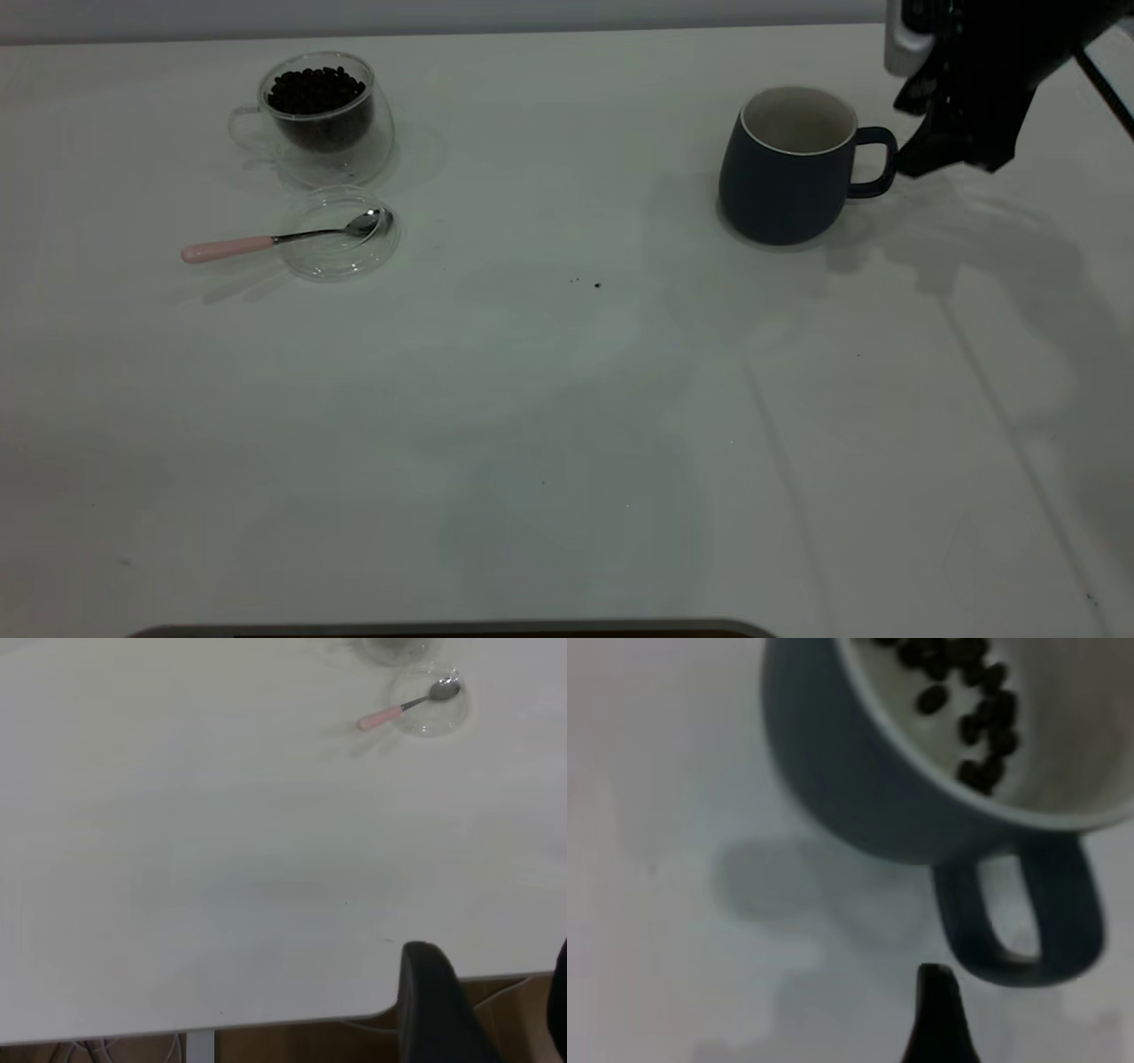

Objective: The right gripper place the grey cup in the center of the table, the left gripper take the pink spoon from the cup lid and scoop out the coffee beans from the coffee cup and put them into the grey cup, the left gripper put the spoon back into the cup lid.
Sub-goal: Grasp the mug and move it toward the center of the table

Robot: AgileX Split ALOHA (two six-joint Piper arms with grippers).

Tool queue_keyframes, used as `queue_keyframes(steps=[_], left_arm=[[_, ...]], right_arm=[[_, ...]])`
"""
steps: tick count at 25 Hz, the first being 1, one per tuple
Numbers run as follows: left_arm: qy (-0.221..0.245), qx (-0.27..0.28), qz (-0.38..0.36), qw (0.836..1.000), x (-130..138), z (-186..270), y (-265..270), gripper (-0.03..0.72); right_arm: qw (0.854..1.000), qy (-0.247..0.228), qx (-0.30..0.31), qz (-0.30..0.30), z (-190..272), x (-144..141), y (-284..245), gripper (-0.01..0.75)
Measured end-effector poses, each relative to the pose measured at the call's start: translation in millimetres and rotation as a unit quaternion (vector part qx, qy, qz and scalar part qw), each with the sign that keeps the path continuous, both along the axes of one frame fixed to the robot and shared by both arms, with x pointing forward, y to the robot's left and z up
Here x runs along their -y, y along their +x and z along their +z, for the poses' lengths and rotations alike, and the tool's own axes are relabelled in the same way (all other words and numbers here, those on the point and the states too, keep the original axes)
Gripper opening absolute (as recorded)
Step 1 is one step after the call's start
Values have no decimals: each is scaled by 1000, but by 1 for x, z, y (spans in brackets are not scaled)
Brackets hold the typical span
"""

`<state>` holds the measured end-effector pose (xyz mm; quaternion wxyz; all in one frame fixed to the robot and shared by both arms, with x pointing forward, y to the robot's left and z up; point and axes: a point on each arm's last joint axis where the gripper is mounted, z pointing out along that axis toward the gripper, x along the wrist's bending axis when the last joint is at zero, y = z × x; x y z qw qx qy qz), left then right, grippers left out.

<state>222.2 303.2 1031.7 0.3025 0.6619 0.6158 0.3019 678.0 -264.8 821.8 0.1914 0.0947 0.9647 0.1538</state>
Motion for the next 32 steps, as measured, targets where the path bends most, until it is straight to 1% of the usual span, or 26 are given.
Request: queue_keyframes(steps=[4, 7, 11, 18, 21, 26, 29, 32], left_arm=[[0, 0, 0, 1000, 0, 0, 0, 370], [0, 0, 0, 1000, 0, 0, 0, 370], [0, 0, 0, 1000, 0, 0, 0, 370], [0, 0, 0, 1000, 0, 0, 0, 370], [1, 0, -1, 1000, 0, 0, 0, 370], [1, 0, -1, 1000, 0, 0, 0, 370], [1, 0, -1, 1000, 0, 0, 0, 370], [1, 0, -1, 1000, 0, 0, 0, 370]], right_arm=[[1000, -4, 2, 18, -4, -2, 0, 577], [1000, 5, 1, 22, -10, -9, 0, 577], [1000, 28, -8, 10, -20, -28, -2, 565], [998, 60, -12, -10, -27, -64, -4, 512], [998, 65, -10, -4, -26, -82, -7, 502], [997, 72, -5, 24, -25, -115, -11, 497], [996, 90, 4, 24, -23, -135, -7, 496], [994, 103, 6, 22, -23, -147, -5, 496]])
